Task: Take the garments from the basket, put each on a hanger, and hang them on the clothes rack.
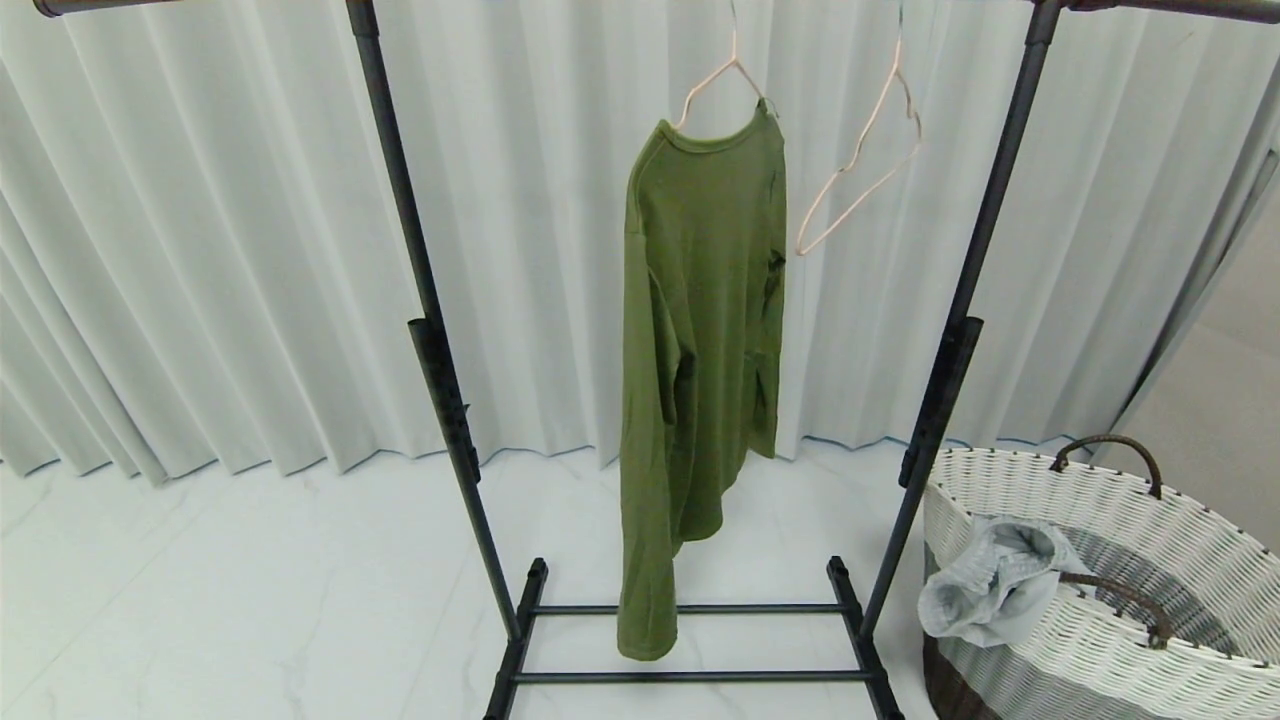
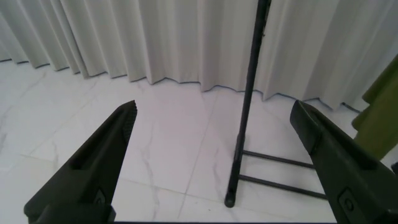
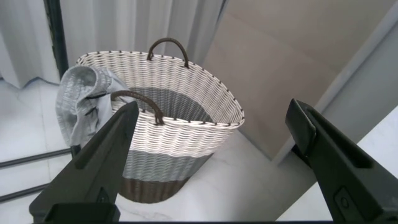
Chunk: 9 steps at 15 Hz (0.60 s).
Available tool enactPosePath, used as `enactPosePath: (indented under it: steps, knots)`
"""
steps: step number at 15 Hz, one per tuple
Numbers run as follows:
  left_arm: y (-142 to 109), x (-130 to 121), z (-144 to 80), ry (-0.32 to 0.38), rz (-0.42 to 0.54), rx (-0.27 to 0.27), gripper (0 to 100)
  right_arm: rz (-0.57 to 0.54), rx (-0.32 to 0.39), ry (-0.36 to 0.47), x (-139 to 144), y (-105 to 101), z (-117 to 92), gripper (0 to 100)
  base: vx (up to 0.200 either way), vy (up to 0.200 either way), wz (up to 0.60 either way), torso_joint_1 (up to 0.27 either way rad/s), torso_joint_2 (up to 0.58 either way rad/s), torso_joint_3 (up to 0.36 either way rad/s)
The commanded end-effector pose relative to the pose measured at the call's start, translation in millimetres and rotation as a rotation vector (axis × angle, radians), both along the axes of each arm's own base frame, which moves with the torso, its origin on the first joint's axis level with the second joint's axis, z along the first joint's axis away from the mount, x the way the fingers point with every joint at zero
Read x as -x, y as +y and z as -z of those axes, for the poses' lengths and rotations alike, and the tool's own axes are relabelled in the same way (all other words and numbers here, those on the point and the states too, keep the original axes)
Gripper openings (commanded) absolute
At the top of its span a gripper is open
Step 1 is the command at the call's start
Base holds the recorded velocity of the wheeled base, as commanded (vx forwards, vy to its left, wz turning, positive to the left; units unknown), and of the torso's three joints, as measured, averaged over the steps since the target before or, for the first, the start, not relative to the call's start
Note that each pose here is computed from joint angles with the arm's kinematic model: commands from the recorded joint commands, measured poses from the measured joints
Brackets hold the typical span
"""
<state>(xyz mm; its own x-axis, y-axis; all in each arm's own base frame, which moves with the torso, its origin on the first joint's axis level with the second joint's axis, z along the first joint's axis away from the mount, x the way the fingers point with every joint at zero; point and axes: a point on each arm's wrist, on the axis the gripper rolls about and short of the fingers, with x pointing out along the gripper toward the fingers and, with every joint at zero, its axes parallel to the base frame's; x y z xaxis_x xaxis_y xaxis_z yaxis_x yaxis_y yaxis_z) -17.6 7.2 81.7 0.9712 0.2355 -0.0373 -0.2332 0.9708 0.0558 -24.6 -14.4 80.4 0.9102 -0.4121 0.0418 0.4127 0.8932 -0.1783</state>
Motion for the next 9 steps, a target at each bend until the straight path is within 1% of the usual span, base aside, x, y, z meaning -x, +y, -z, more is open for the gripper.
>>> enactPosePath:
  steps: [1, 4, 6, 9]
  knots:
    - [0.0, -0.3, -0.1, 0.002, -0.003, 0.002, 100, -0.001, 0.001, 0.0, 0.0, 0.0, 0.0, 100, 0.0, 0.0, 0.0, 0.0, 0.0, 0.0]
    - [0.1, -0.1, -0.1, 0.003, -0.01, -0.01, 100, -0.001, 0.004, 0.001, 0.0, 0.0, 0.0, 100, 0.0, 0.0, 0.0, 0.0, 0.0, 0.0]
    - [0.1, -0.1, -0.1, 0.002, -0.011, -0.004, 100, 0.002, 0.004, 0.001, 0.0, -0.1, 0.0, 100, 0.0, 0.0, 0.0, 0.0, 0.0, 0.0]
    - [1.3, 0.5, -0.1, -0.004, -0.066, 0.003, 100, 0.017, 0.005, 0.002, 0.3, 0.3, 0.0, 100, 0.0, 0.0, 0.0, 0.0, 0.0, 0.0]
